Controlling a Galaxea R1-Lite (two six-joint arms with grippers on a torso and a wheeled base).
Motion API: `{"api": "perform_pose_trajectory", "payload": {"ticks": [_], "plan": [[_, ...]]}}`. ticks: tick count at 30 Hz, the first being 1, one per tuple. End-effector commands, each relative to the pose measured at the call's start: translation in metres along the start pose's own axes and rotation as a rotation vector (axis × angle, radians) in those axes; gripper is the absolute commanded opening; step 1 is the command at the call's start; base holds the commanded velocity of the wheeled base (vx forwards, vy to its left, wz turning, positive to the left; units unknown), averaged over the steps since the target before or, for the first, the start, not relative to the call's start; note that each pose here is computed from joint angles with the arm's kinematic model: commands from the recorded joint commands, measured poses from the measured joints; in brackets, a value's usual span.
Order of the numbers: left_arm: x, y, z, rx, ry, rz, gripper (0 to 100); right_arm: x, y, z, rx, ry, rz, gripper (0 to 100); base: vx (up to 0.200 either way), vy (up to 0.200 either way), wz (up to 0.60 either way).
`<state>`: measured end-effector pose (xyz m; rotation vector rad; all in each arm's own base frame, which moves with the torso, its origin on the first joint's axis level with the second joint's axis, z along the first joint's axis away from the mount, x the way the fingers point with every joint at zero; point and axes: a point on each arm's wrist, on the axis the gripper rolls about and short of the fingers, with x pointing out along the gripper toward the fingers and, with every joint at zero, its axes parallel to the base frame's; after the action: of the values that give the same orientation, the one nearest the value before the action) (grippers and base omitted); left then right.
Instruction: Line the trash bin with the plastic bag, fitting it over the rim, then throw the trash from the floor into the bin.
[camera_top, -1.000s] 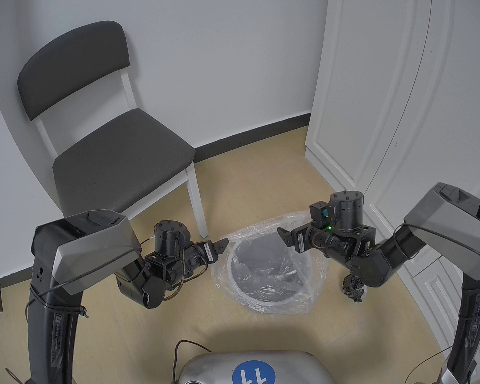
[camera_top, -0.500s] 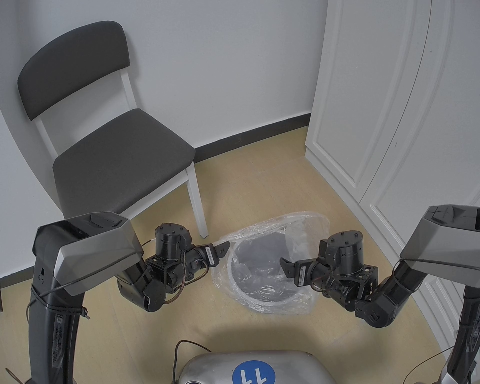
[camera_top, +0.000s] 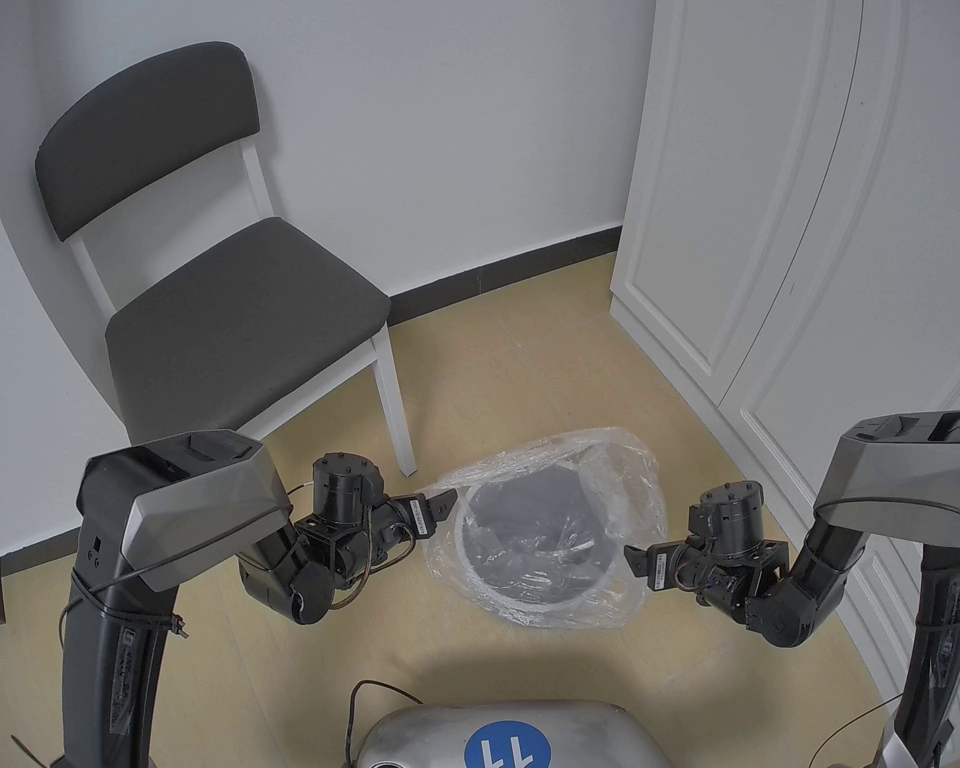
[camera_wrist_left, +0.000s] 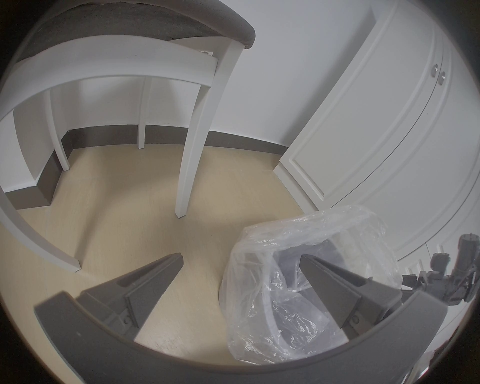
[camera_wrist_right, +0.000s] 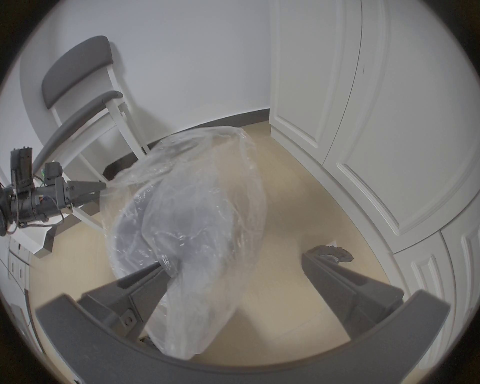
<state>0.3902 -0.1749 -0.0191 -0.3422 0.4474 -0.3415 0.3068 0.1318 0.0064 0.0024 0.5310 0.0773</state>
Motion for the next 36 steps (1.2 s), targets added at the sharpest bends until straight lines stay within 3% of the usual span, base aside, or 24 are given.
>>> {"api": "perform_pose_trajectory", "payload": {"ticks": [1,9,16,24,29,36], "plan": [[0.002,0.001,-0.002,-0.001,0.004,0.003,100,0.012,-0.015,-0.009,0.002,0.039,-0.042,100,0.0,0.0,0.0],[0.002,0.003,-0.003,-0.001,0.007,0.005,100,0.03,-0.035,-0.02,-0.003,0.078,-0.089,100,0.0,0.0,0.0],[0.002,0.003,-0.004,0.0,0.007,0.005,100,0.065,-0.049,-0.034,0.041,0.058,-0.085,100,0.0,0.0,0.0],[0.003,0.003,-0.003,-0.001,0.005,0.005,100,0.067,-0.052,-0.033,0.049,0.054,-0.075,100,0.0,0.0,0.0],[0.002,0.002,-0.003,-0.001,0.004,0.004,100,0.058,-0.048,-0.029,0.043,0.032,-0.062,100,0.0,0.0,0.0],[-0.01,-0.009,-0.003,0.032,0.013,-0.014,100,-0.005,-0.021,0.002,-0.002,-0.062,0.045,100,0.0,0.0,0.0]]}}
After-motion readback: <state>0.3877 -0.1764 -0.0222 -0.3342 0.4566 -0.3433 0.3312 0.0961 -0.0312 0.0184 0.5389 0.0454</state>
